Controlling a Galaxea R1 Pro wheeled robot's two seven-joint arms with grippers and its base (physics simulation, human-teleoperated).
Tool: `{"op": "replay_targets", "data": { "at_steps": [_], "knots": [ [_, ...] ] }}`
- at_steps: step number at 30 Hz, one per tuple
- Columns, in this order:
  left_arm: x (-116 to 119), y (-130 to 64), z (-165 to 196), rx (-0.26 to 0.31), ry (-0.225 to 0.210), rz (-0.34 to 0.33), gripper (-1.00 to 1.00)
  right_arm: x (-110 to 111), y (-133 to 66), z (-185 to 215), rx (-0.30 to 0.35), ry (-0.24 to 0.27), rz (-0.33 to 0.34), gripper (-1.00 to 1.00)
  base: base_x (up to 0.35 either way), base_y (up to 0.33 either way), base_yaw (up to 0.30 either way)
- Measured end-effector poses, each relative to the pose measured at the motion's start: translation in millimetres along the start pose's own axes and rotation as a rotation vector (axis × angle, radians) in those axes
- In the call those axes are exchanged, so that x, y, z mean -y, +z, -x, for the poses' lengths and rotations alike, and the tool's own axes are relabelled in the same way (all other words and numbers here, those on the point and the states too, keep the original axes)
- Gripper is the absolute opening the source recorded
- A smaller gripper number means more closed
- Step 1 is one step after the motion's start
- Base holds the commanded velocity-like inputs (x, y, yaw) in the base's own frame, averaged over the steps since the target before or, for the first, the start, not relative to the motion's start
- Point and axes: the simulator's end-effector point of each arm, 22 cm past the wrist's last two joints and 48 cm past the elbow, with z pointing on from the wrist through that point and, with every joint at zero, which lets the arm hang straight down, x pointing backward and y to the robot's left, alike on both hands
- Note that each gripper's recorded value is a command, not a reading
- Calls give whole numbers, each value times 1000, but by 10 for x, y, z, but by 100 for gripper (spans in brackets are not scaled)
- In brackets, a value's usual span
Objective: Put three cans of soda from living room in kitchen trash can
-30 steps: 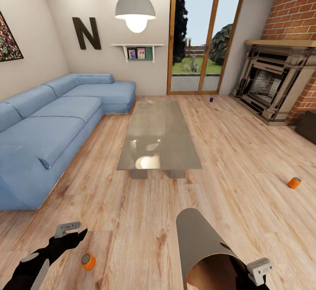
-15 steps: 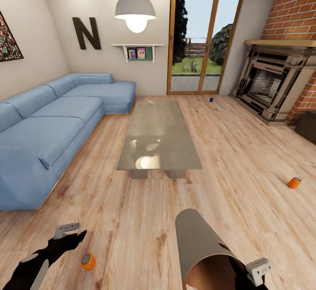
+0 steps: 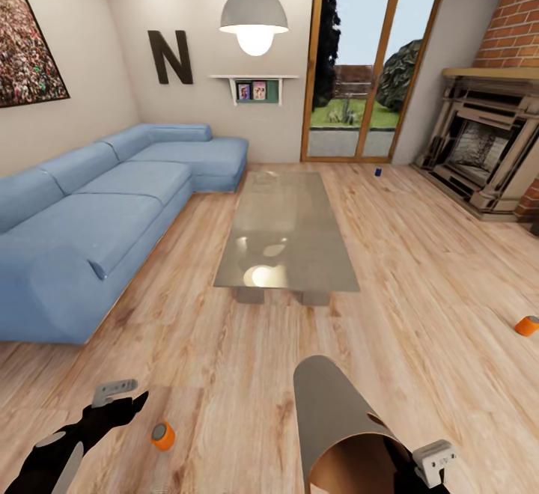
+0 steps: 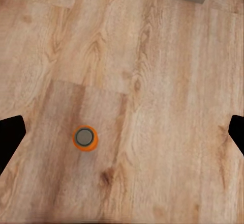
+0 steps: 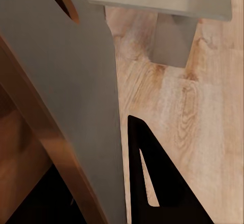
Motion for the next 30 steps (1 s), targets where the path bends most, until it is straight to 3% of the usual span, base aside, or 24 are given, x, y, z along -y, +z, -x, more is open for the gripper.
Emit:
{"op": "replay_targets", "data": {
  "at_steps": [7, 17, 30],
  "knots": [
    [-4, 1, -8, -1, 0, 1, 100, -1, -1, -2, 0, 0, 0, -100, 43, 0, 130],
    [-37, 21, -155, -32, -10, 7, 100, 7, -2, 1, 1, 3, -3, -100, 227, 94, 6],
    [-39, 23, -162, -33, -11, 9, 100, 7, -2, -3, 0, 2, -2, -100, 20, 7, 0]
  ]
}}
